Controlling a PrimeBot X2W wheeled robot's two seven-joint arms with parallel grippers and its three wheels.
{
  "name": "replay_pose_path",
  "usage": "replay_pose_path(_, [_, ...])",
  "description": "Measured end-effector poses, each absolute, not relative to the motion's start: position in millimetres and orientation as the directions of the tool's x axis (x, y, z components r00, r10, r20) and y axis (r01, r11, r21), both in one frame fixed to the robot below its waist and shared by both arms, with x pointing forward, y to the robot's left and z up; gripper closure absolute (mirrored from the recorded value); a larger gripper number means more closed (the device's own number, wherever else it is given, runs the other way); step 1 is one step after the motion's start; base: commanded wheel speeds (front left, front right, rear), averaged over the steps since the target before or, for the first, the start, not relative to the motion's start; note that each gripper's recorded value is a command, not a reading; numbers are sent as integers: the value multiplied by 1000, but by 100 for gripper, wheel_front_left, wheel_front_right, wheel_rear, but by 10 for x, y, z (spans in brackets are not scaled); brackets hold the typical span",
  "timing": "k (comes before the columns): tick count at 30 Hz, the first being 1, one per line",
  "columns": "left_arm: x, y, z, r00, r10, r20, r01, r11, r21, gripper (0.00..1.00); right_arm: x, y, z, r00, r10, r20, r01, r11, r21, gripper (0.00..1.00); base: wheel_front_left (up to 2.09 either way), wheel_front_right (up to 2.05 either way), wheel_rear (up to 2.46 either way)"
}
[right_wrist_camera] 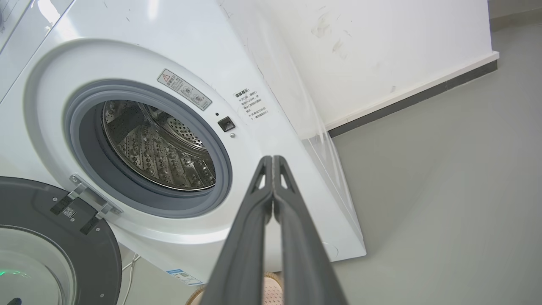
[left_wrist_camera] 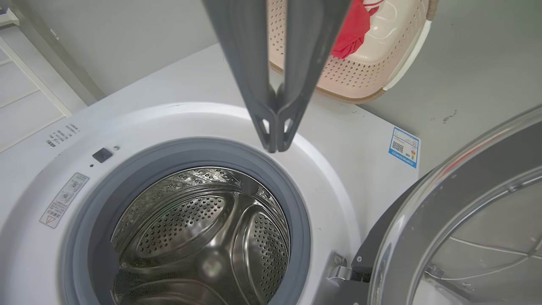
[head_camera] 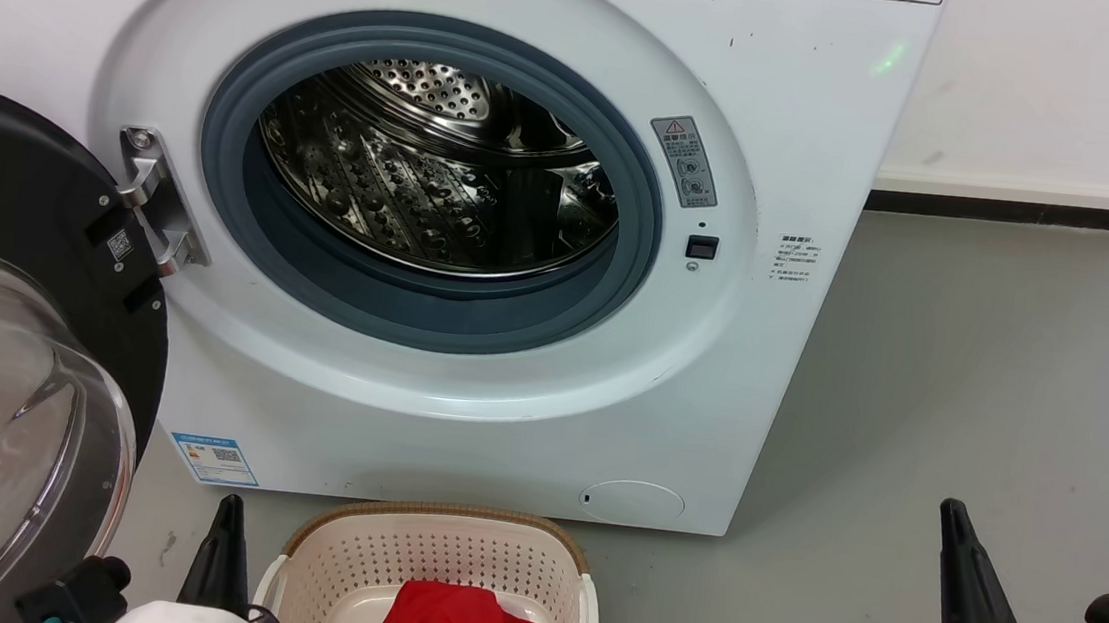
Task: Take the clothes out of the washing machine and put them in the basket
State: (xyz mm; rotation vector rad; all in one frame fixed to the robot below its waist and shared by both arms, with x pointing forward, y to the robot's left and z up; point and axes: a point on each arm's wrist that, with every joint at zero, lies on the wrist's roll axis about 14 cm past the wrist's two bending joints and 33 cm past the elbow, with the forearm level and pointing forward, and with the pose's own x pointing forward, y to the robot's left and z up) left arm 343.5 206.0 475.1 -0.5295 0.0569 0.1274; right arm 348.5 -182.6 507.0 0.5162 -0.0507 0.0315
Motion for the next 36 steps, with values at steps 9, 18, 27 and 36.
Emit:
replay_pose_path(9, [3497,2065,4763,990,101,-97,-140,776,-616,100,3532,-1866,5044,999,2,36,-23,793,608,100,0,0,0])
replay_pose_path(18, [3550,2057,4776,991,89,-104,-137,691,-710,100,3581,-1899,5032,1000,-9,20,-8,710,704,100,0,0,0])
replay_pose_path(27, [3599,2048,4794,992,76,-105,-130,604,-787,100,3614,-1925,5006,1000,-15,2,8,623,782,100,0,0,0])
replay_pose_path(36, [3643,2039,4815,993,64,-102,-120,518,-847,100,3660,-1942,5006,1000,-17,-6,14,534,845,100,0,0,0])
